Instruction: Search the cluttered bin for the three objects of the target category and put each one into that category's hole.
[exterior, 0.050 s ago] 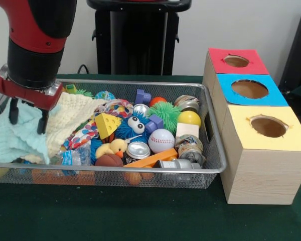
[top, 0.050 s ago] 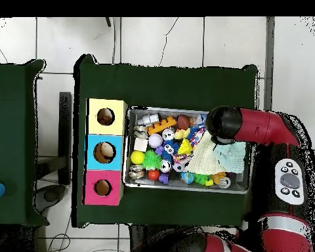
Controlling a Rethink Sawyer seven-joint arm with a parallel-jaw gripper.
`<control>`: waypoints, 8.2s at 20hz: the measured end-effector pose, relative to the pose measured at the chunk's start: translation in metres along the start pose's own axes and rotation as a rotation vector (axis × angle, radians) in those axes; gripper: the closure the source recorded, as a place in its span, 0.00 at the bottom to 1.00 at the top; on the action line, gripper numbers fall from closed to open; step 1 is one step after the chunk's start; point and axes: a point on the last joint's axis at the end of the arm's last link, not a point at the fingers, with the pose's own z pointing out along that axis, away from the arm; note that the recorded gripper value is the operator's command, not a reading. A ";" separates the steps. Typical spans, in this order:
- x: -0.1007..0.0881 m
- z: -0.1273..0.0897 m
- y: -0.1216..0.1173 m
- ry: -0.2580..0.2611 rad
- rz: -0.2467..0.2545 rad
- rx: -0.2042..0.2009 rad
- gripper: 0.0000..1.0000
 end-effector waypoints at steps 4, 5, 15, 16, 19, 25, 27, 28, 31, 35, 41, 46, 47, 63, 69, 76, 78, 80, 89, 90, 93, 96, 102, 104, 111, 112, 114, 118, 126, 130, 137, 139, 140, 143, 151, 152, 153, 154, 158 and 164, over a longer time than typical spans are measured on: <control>0.000 0.001 0.001 0.001 0.000 -0.003 0.00; 0.000 0.001 0.001 0.001 0.000 -0.003 0.00; 0.018 -0.018 0.018 0.058 0.003 -0.057 0.00; 0.022 -0.023 0.021 0.069 0.005 -0.067 0.00; 0.034 -0.038 0.029 0.094 0.011 -0.096 0.00; 0.049 -0.053 0.032 0.109 0.017 -0.114 0.00; 0.053 -0.055 0.033 0.114 0.016 -0.116 0.00; 0.054 -0.055 0.033 0.115 0.016 -0.117 0.00; 0.056 -0.054 0.035 0.121 0.014 -0.119 0.00; 0.058 -0.053 0.036 0.125 0.013 -0.121 0.00; 0.061 -0.049 0.035 0.133 0.014 -0.125 0.00; 0.060 -0.050 0.036 0.132 0.013 -0.124 0.00; 0.060 -0.050 0.036 0.131 0.013 -0.124 0.00; 0.043 -0.042 0.040 0.111 0.008 -0.118 0.00; 0.046 -0.034 0.043 0.124 0.006 -0.125 0.00; 0.044 -0.028 0.039 0.122 0.007 -0.143 0.00; 0.044 -0.026 0.039 0.121 -0.002 -0.141 0.00; 0.045 -0.023 0.039 0.120 -0.014 -0.136 0.00; 0.052 -0.004 0.033 0.132 -0.049 -0.107 0.00; 0.052 -0.002 0.033 0.133 -0.052 -0.105 0.00; 0.051 0.008 0.034 0.132 -0.068 -0.096 1.00; 0.050 0.011 0.034 0.128 -0.072 -0.096 1.00; 0.046 0.015 0.036 0.107 -0.084 -0.095 1.00; 0.045 0.015 0.036 0.105 -0.083 -0.099 1.00; 0.044 0.012 0.036 0.101 -0.076 -0.120 1.00; 0.045 0.010 0.037 0.101 -0.075 -0.123 1.00; 0.051 -0.007 0.036 0.117 -0.065 -0.133 1.00; 0.063 -0.042 0.033 0.174 -0.040 -0.156 1.00; 0.079 -0.101 0.029 0.279 0.015 -0.214 1.00; 0.085 -0.111 0.036 0.292 0.035 -0.251 1.00; 0.101 -0.118 0.061 0.342 0.058 -0.329 1.00; 0.107 -0.119 0.070 0.362 0.061 -0.352 1.00; 0.110 -0.119 0.075 0.373 0.061 -0.364 1.00; 0.122 -0.124 0.094 0.409 0.063 -0.405 1.00; 0.157 -0.159 0.149 0.479 0.056 -0.488 1.00; 0.160 -0.161 0.153 0.484 0.055 -0.492 1.00; 0.162 -0.162 0.156 0.489 0.054 -0.496 1.00; 0.164 -0.164 0.160 0.493 0.053 -0.500 1.00; 0.177 -0.170 0.180 0.510 0.048 -0.519 1.00; 0.180 -0.161 0.194 0.490 0.047 -0.521 1.00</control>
